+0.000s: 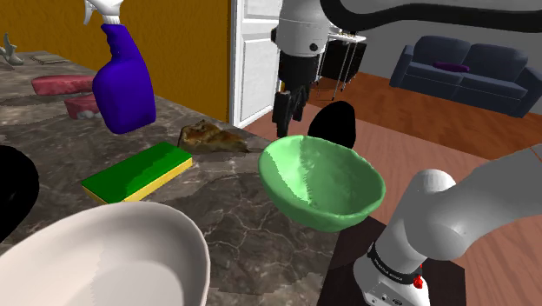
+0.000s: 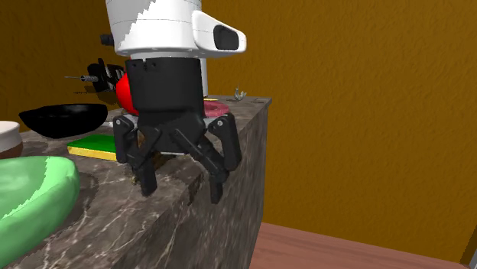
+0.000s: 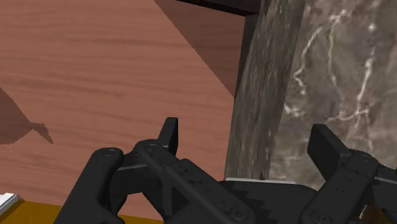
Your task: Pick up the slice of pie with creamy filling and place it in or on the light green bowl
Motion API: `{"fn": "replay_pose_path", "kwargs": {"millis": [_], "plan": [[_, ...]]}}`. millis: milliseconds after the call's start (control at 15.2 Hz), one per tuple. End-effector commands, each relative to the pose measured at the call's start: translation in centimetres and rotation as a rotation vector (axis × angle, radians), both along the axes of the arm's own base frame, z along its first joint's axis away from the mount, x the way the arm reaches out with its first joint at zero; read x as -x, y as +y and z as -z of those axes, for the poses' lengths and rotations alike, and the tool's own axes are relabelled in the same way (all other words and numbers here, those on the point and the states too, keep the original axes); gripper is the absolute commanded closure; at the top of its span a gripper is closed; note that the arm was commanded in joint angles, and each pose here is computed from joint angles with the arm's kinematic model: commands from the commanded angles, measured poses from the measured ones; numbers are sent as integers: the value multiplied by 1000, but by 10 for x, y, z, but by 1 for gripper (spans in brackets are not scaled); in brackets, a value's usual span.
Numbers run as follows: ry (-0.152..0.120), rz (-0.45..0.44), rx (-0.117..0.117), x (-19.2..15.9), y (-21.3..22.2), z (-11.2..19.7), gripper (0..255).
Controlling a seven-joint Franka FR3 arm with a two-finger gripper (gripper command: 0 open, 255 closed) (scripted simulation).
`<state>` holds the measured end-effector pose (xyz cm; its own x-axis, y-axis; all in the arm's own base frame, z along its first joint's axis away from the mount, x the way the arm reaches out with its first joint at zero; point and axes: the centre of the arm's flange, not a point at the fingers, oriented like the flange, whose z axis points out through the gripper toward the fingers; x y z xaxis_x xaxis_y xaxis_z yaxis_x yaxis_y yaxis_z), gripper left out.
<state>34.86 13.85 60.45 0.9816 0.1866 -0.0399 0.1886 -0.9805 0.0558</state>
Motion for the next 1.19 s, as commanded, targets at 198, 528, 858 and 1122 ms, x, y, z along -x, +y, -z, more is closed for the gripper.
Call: {"fn": "replay_pose_path", "kwargs": {"millis": [198,528,858,1122], "plan": [[1,-19,-6,-26,60,-17,0],[2,-38,-10,-50,118,-34,0],[3,-45,-12,-60,140,-25,0],[3,-45,-12,-59,139,-4,0]]}}
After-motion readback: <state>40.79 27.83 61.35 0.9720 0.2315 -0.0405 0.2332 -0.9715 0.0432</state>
